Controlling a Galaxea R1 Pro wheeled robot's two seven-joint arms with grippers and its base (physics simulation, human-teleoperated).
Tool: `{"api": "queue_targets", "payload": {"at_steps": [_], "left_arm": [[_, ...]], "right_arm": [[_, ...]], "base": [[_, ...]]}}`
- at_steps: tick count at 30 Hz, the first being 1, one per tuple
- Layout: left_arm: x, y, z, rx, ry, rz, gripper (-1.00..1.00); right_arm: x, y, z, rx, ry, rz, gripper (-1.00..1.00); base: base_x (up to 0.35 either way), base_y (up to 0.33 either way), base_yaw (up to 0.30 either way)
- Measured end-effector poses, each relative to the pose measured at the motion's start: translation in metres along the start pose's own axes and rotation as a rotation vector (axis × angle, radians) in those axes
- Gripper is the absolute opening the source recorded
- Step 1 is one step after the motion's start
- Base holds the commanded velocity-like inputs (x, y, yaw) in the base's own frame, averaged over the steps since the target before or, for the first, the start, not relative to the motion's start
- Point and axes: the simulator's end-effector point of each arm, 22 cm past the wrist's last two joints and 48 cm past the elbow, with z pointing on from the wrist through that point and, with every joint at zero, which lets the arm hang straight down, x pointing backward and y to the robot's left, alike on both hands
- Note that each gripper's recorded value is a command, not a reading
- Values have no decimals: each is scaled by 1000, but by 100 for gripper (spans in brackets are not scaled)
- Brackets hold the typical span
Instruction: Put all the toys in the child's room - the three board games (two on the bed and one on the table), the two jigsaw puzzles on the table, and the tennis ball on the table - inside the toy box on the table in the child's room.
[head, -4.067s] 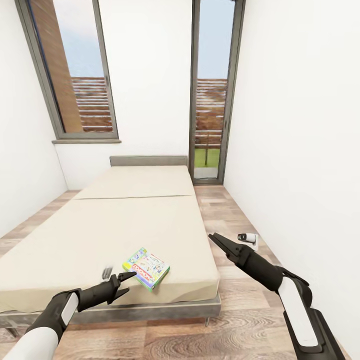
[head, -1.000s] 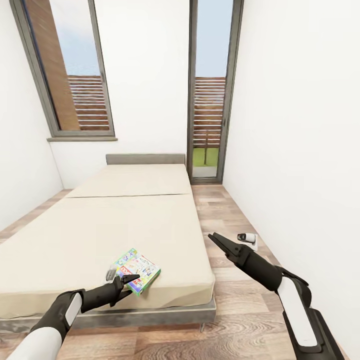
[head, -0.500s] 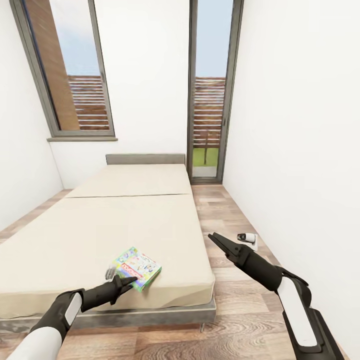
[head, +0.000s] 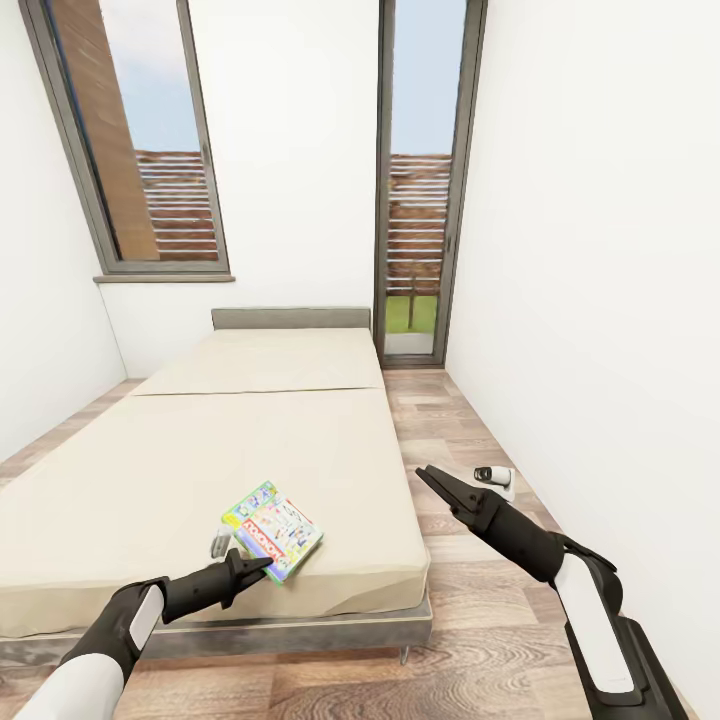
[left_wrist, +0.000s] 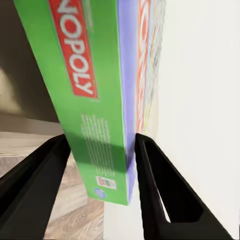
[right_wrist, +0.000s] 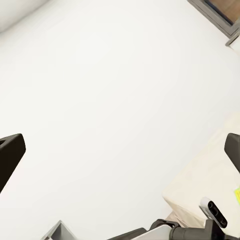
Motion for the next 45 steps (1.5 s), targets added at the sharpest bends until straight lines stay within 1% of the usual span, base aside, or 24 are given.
{"api": "queue_targets", "payload": {"at_steps": [2,20,22,28,33,34,35,36,37,38,41,42,45], "left_arm": [[-1,-2,-1,-10,2,13,-100],[-16,-39,-8,-10,4,15,-100],[-18,-42,-11,-11,4,14,-100],[-31,-54,-21,-15,-7,19,-100],[-45,-60,-37,-3,-15,17,-100],[-50,-64,-41,8,-21,22,-100],[-60,-75,-48,22,-26,39,-100],[-64,-82,-52,28,-27,42,-100],[-71,-89,-58,24,-24,61,-100],[-79,-101,-65,34,-26,74,-100],[-98,-128,-91,56,-12,145,-100],[-100,-133,-96,58,-6,159,-100],[-114,-158,-134,110,24,227,-100]], "right_arm": [[-3,2,2,0,0,0,100],[-32,22,22,1,-1,2,100],[-34,20,23,10,-2,10,100],[-40,7,25,70,-4,39,100],[-42,-10,23,154,-1,40,100],[-42,-16,22,181,0,41,100],[-41,-28,19,232,1,41,100],[-42,-33,19,260,2,44,100],[-43,-35,19,273,3,45,100],[-44,-39,19,297,3,47,100],[-45,-53,18,383,9,50,100],[-45,-56,18,402,10,50,100],[-47,-78,9,537,18,50,100]], "base": [[0,0,0],[0,0,0],[0,0,0],[0,0,0],[0,0,0],[0,0,0],[0,0,0],[0,0,0],[0,0,0],[0,0,0],[0,0,0],[0,0,0],[0,0,0]]}}
